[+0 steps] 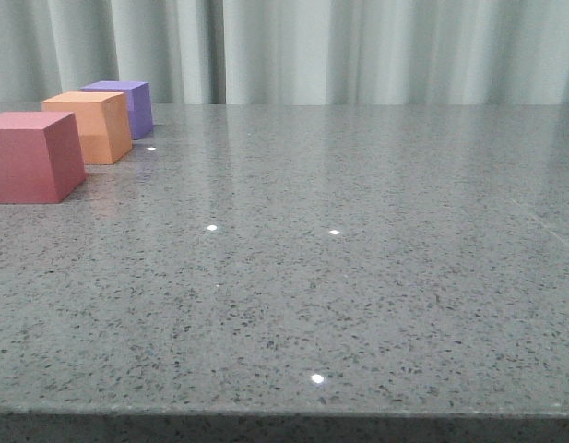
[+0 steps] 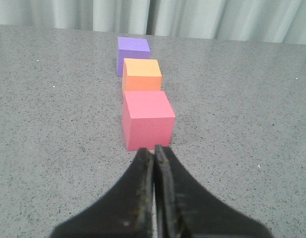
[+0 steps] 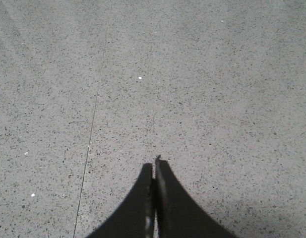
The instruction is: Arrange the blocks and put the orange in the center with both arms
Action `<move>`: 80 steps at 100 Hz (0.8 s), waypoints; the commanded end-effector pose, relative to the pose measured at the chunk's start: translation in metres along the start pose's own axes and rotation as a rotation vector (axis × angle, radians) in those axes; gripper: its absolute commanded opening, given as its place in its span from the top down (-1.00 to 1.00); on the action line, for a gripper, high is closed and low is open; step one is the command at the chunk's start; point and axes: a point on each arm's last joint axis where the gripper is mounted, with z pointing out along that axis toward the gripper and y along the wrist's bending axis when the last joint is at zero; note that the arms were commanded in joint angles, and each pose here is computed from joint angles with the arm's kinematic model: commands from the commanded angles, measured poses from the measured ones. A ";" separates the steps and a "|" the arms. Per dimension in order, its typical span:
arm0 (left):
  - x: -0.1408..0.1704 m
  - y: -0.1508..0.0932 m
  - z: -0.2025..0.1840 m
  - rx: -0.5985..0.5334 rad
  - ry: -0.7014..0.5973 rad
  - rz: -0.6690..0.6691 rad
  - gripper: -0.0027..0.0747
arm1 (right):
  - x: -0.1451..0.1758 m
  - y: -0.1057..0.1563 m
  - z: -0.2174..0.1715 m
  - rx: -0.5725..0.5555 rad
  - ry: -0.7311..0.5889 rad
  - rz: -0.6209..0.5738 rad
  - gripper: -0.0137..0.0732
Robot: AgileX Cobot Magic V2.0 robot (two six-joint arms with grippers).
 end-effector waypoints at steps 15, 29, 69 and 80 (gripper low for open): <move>-0.014 -0.001 0.002 0.008 -0.176 0.033 0.98 | -0.014 0.001 -0.005 -0.008 -0.107 -0.018 0.84; -0.004 0.003 0.010 0.004 -0.317 0.119 0.98 | -0.014 0.001 -0.005 -0.008 -0.107 -0.018 0.84; 0.068 0.023 0.014 -0.119 -0.442 0.106 0.98 | -0.014 0.001 -0.005 -0.008 -0.107 -0.018 0.84; 0.082 0.028 0.013 -0.164 -0.469 0.102 0.98 | -0.014 0.001 -0.005 -0.008 -0.107 -0.018 0.84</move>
